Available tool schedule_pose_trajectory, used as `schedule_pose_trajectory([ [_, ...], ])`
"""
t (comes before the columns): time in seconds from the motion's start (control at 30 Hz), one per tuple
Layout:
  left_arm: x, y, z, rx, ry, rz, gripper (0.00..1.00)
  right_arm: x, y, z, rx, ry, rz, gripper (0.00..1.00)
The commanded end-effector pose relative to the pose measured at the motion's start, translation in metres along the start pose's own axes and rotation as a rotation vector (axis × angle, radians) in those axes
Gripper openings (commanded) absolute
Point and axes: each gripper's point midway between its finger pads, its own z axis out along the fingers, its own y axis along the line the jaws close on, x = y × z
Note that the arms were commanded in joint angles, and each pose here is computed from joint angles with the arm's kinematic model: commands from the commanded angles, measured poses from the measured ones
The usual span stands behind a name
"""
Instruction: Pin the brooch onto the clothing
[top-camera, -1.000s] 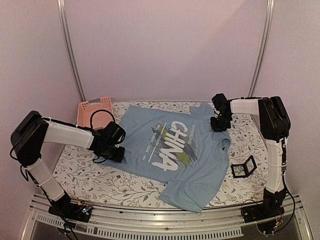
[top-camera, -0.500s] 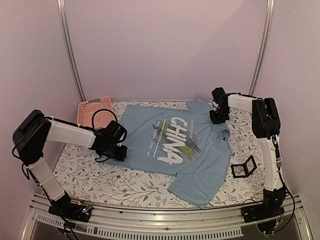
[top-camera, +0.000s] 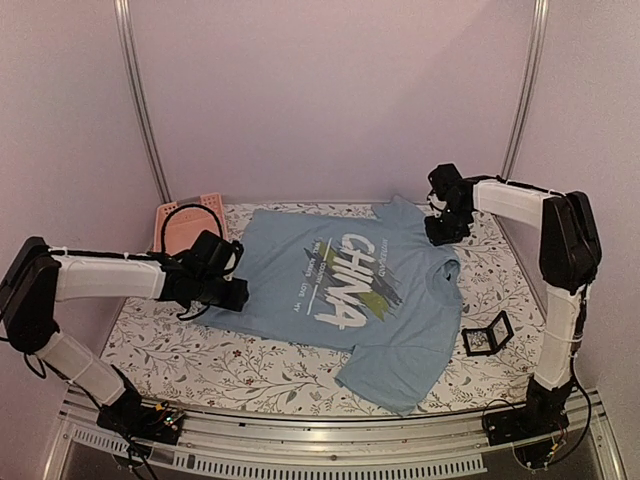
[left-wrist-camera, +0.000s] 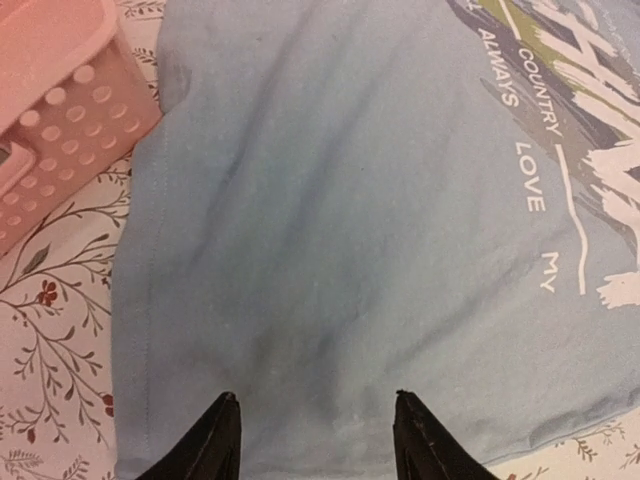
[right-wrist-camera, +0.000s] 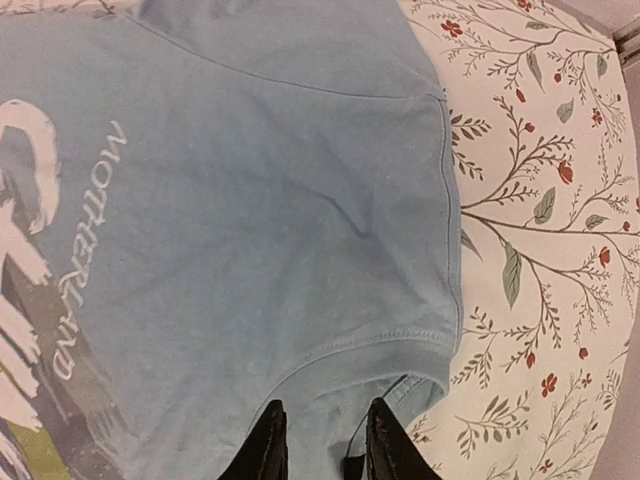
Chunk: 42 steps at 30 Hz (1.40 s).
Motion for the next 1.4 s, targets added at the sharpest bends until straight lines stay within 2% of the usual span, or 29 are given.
schedule_pose_trajectory([
  [0.0, 0.019, 0.024, -0.011, -0.066, -0.033, -0.187, 0.56, 0.031, 0.032, -0.047, -0.053, -0.044, 0.021, 0.27],
  [0.17, 0.024, 0.056, -0.026, -0.156, -0.110, -0.377, 0.71, 0.084, 0.062, -0.066, -0.054, -0.021, -0.012, 0.26],
  [0.33, 0.032, 0.081, -0.024, -0.187, -0.137, -0.513, 0.80, 0.137, 0.068, -0.059, -0.068, 0.057, 0.011, 0.26],
  [0.47, 0.048, 0.092, -0.010, -0.195, -0.089, -0.572, 0.80, 0.160, 0.073, -0.065, -0.086, 0.063, 0.015, 0.26],
  [0.67, 0.068, 0.098, 0.012, -0.272, 0.016, -0.557, 0.73, 0.178, 0.070, -0.074, -0.094, 0.057, 0.044, 0.26],
  [0.73, 0.073, 0.095, 0.018, -0.269, 0.045, -0.558, 0.67, 0.182, 0.068, -0.078, -0.106, 0.056, 0.060, 0.26],
  [0.83, 0.082, 0.093, 0.016, -0.282, 0.061, -0.572, 0.39, 0.194, 0.067, -0.080, -0.129, 0.071, 0.080, 0.26],
  [0.9, 0.084, 0.090, 0.012, -0.280, 0.047, -0.565, 0.25, 0.199, 0.073, -0.083, -0.182, 0.073, 0.096, 0.26],
  [1.07, 0.094, 0.087, 0.002, -0.279, 0.047, -0.555, 0.00, 0.230, 0.087, -0.092, -0.279, 0.137, 0.070, 0.22],
  [1.17, 0.102, 0.092, -0.008, -0.333, 0.051, -0.562, 0.00, 0.250, 0.115, -0.109, -0.384, 0.181, -0.009, 0.18],
  [1.37, 0.113, 0.098, -0.028, -0.392, 0.049, -0.584, 0.00, 0.298, 0.132, -0.106, -0.392, 0.285, -0.057, 0.12],
])
